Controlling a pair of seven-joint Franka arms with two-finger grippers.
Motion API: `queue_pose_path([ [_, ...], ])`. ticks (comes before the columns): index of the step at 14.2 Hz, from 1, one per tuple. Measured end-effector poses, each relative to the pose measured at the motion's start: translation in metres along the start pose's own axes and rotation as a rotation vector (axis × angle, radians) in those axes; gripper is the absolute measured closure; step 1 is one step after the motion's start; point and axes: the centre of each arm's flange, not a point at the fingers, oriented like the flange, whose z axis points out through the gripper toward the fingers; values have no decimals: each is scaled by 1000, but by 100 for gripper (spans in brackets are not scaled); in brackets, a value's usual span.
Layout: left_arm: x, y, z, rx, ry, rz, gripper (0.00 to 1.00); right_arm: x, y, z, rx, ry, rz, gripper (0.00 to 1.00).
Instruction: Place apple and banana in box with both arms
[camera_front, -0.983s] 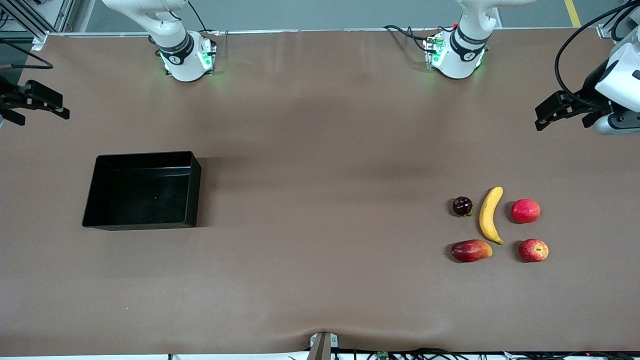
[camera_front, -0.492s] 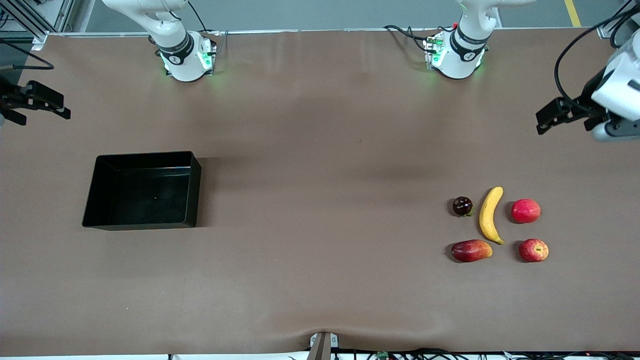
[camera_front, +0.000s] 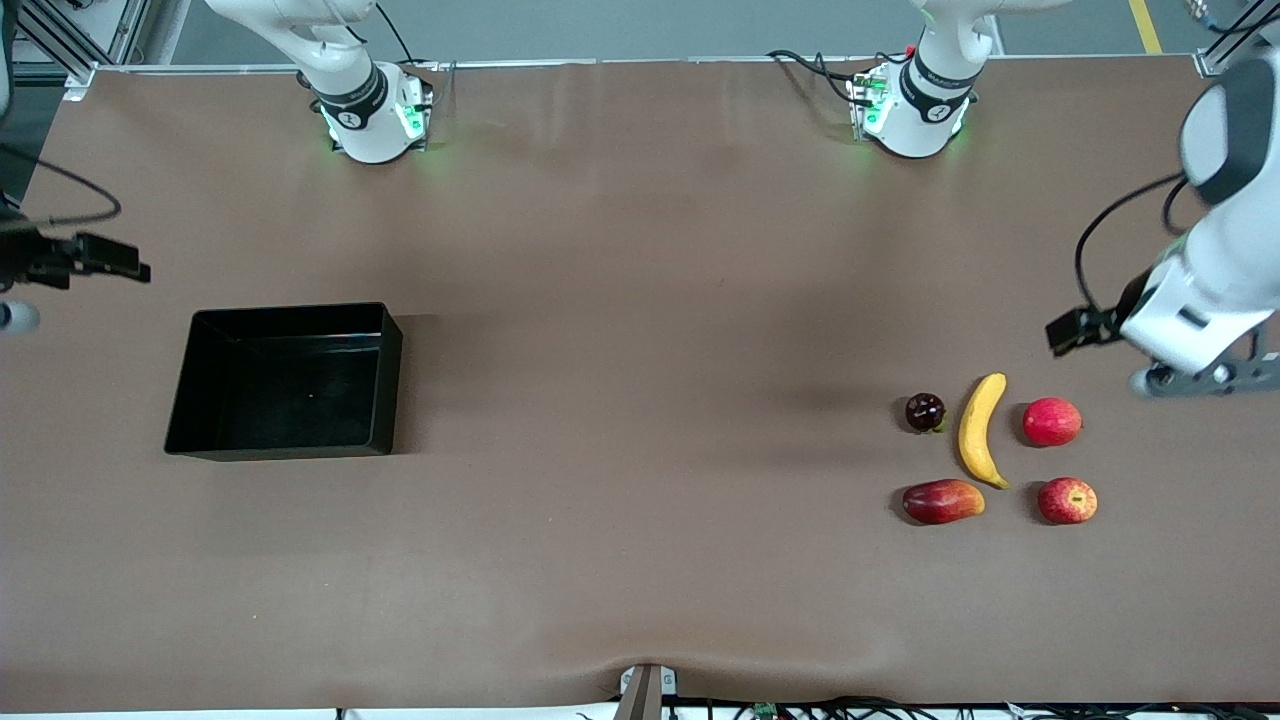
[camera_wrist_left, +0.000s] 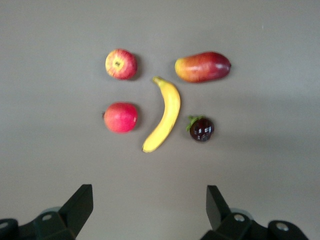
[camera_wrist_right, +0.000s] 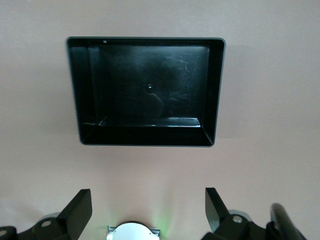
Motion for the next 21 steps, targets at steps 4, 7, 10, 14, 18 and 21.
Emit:
queue_pose_path([
  [4, 19, -19, 94, -18, 45, -21, 0, 41, 27, 49, -8, -9, 32, 0],
  [7, 43, -32, 154, -17, 96, 7, 0, 66, 49, 107, 7, -84, 58, 0],
  [10, 74, -74, 206, -19, 92, 48, 0, 86, 67, 157, 3, -71, 77, 0],
  [14, 102, -94, 248, -25, 93, 121, 0, 87, 97, 196, -11, -4, 27, 0],
  [18, 111, -87, 260, -27, 126, 137, 0, 81, 120, 238, -16, 24, 12, 0],
  [21, 112, -91, 280, -28, 140, 145, 0, 75, 123, 262, -14, 24, -24, 13],
])
